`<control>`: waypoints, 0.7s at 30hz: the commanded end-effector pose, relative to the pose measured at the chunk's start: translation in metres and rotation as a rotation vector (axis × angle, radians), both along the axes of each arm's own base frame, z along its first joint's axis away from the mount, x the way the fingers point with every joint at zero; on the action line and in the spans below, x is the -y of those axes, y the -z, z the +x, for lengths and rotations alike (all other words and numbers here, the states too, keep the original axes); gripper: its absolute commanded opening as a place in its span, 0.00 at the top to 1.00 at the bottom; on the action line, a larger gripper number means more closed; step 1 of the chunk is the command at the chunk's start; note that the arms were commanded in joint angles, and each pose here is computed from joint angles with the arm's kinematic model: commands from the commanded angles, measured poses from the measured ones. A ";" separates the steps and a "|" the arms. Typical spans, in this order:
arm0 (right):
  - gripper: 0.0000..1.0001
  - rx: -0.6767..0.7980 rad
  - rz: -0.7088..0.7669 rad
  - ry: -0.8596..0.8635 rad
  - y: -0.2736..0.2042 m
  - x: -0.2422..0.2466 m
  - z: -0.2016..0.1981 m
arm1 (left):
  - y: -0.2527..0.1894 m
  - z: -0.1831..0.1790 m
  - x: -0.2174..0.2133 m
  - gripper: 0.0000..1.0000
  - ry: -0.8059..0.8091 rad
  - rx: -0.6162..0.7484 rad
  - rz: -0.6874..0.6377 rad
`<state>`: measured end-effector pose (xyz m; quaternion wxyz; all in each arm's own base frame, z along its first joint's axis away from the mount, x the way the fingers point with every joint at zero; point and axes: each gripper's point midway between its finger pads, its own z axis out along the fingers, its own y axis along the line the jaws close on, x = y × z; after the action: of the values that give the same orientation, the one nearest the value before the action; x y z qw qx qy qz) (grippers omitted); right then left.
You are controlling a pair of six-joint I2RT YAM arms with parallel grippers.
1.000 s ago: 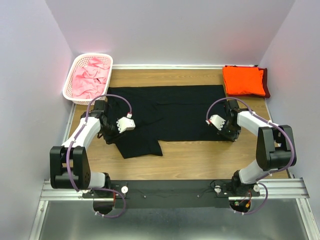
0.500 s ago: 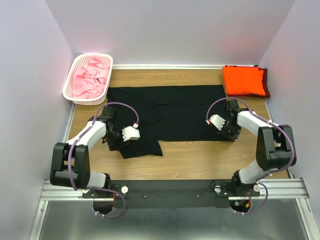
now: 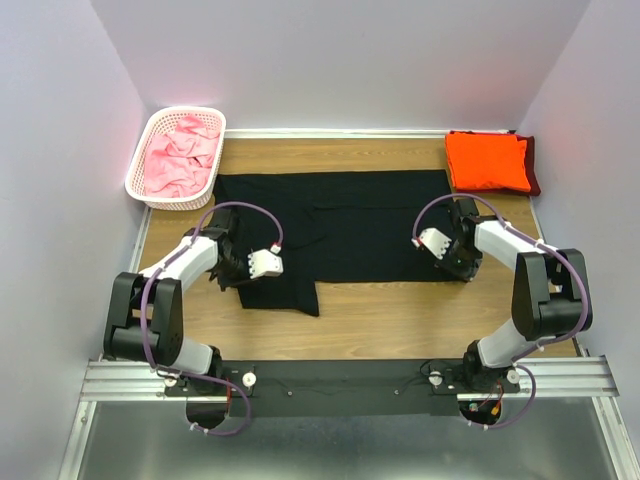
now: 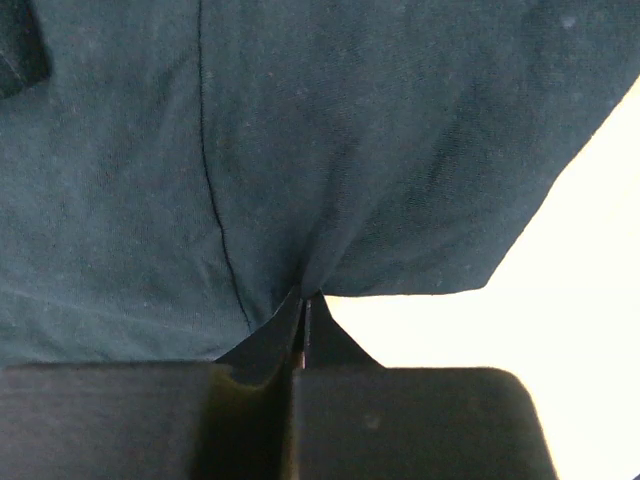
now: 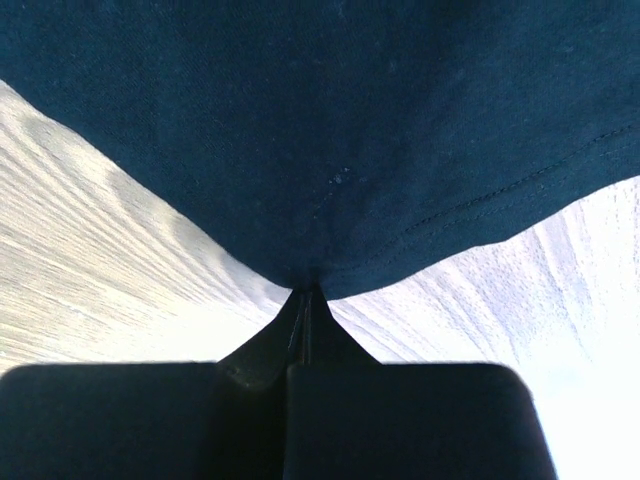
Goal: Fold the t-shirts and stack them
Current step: Fold the tshirt
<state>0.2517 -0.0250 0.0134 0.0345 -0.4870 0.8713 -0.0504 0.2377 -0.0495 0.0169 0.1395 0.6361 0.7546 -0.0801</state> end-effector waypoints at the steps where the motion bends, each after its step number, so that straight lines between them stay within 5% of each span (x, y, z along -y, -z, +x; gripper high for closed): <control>1: 0.99 0.050 0.059 -0.012 -0.010 -0.009 0.010 | -0.016 0.002 -0.010 1.00 -0.020 -0.015 0.008; 21: 1.00 0.127 0.061 -0.014 -0.063 -0.003 -0.028 | -0.077 -0.031 -0.011 1.00 -0.014 0.026 -0.052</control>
<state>0.2468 -0.0210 0.0747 0.1266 -0.4796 0.8652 -0.0735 0.2309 -0.0378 0.0908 0.1815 0.6244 0.7569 -0.0657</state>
